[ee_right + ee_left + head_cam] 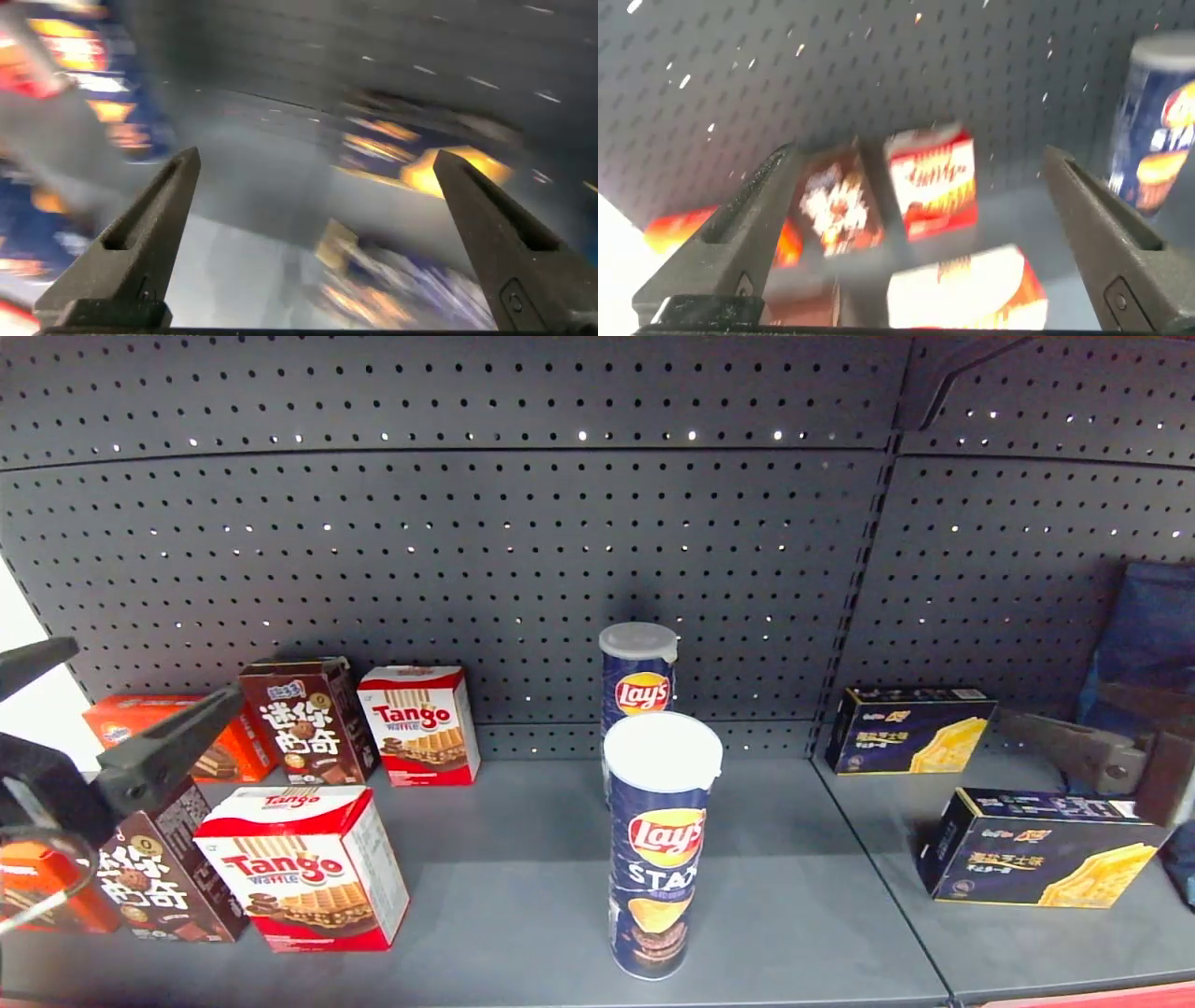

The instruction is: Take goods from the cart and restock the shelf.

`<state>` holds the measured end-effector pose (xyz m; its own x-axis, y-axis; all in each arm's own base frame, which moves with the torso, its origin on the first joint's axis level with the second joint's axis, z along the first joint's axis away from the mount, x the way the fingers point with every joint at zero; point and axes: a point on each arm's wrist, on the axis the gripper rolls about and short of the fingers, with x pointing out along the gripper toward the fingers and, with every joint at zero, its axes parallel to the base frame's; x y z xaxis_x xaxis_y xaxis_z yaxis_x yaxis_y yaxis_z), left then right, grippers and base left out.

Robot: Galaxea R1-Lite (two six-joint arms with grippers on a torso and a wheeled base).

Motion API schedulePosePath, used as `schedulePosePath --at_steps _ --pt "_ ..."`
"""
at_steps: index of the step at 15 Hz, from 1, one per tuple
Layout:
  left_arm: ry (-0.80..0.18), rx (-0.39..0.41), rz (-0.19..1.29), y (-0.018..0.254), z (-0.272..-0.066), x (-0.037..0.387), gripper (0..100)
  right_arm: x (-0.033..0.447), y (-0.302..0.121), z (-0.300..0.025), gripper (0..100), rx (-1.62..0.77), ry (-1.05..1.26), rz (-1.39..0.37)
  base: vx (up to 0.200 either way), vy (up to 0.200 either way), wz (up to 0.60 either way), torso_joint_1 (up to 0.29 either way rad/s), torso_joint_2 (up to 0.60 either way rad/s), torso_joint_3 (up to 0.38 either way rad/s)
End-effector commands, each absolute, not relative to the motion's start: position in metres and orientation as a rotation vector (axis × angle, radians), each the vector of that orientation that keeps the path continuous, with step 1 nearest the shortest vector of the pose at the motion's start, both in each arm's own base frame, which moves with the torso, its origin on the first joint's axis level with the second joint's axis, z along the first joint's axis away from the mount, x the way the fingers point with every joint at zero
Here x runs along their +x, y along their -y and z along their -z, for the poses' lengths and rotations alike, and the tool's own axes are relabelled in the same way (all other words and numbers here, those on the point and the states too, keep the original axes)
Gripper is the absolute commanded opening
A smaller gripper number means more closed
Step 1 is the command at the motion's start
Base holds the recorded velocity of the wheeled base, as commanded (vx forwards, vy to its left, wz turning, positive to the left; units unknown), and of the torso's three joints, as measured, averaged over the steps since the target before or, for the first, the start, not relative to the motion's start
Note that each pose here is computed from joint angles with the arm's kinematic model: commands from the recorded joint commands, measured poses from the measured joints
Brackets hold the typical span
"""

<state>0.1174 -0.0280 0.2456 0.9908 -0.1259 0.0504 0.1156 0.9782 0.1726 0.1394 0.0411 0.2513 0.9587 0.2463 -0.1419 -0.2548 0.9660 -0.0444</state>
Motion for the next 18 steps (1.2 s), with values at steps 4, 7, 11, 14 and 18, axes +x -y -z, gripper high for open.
schedulePosePath --at_steps 4,7,11,14,18 --pt "0.068 0.174 0.037 0.001 -0.169 0.024 100 0.034 0.002 -0.182 100 -0.012 -0.013 0.121 0.000 0.000 0.00 0.000 0.00 0.000" --pt "0.007 0.188 0.044 -0.007 -0.132 -0.011 100 -0.003 0.003 -0.120 100 -0.016 0.037 0.192 0.000 0.000 0.00 0.000 0.00 0.000" --pt "0.007 0.186 0.046 -0.011 -0.115 -0.026 100 -0.018 0.002 -0.084 100 -0.007 0.013 0.147 0.000 0.000 0.00 0.000 0.00 0.000" --pt "-0.003 0.189 0.067 -0.010 -0.110 -0.024 100 -0.023 -0.001 -0.075 100 -0.020 -0.003 -0.043 0.000 0.000 0.00 0.000 0.00 0.000" --pt "-0.009 0.197 0.195 -0.007 -0.102 -0.022 100 -0.023 -0.001 -0.076 100 -0.006 0.005 -0.041 0.000 0.000 0.00 0.000 0.00 0.000"
